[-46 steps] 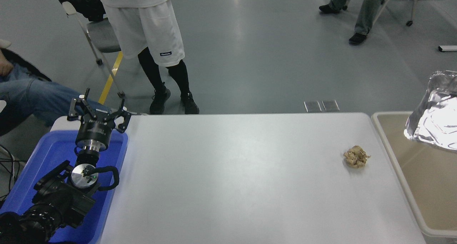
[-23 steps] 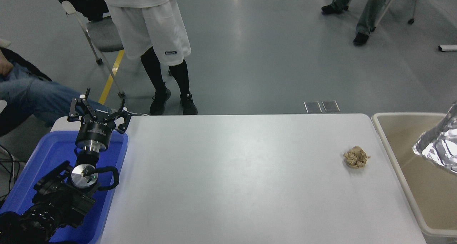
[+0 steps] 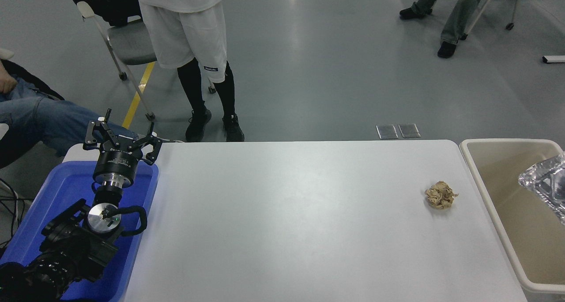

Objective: Pick up foil plate and place in dustbin

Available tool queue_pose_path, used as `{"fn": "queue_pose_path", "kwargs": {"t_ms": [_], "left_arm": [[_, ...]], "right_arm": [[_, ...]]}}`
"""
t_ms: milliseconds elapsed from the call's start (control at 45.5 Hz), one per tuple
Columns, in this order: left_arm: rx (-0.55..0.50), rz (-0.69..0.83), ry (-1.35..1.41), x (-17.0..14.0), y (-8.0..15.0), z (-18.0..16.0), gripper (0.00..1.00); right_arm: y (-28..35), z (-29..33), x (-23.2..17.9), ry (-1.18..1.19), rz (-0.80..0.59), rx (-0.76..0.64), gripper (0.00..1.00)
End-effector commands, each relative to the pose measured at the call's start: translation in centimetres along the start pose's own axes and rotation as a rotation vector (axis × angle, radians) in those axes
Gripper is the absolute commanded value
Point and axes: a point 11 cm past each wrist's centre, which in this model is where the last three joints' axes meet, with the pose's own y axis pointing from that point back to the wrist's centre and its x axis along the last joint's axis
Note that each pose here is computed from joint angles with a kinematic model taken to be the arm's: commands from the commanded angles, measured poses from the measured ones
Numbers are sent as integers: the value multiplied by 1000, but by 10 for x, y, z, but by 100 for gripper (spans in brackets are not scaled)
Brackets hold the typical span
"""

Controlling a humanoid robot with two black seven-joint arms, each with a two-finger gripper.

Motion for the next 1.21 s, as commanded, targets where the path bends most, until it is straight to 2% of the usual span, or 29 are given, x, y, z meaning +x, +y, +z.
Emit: {"fn": "queue_pose_path", "kwargs": {"t_ms": [0, 132, 725, 769, 813, 945, 1011, 1187], "left_arm": [[0, 0, 0, 0, 0, 0, 99], [0, -1, 0, 0, 0, 0, 99], [0, -1, 0, 0, 0, 0, 99], [0, -1, 0, 0, 0, 0, 99], [0, -1, 0, 0, 0, 0, 99], [0, -1, 0, 0, 0, 0, 99], [0, -1, 0, 0, 0, 0, 99], [0, -1, 0, 0, 0, 0, 99]], "right_arm": [[-6, 5, -27, -80, 33, -7, 0], [-7, 14, -38, -91, 21, -21, 0], [-8, 27, -41, -123, 49, -46, 0], [-7, 30, -38, -115, 56, -51, 29], [-7, 32, -35, -116, 66, -55, 50], [-7, 31, -29, -122, 92, -53, 86], [-7, 29, -30, -125, 89, -50, 98], [-7, 18, -37, -134, 60, -25, 100]]}}
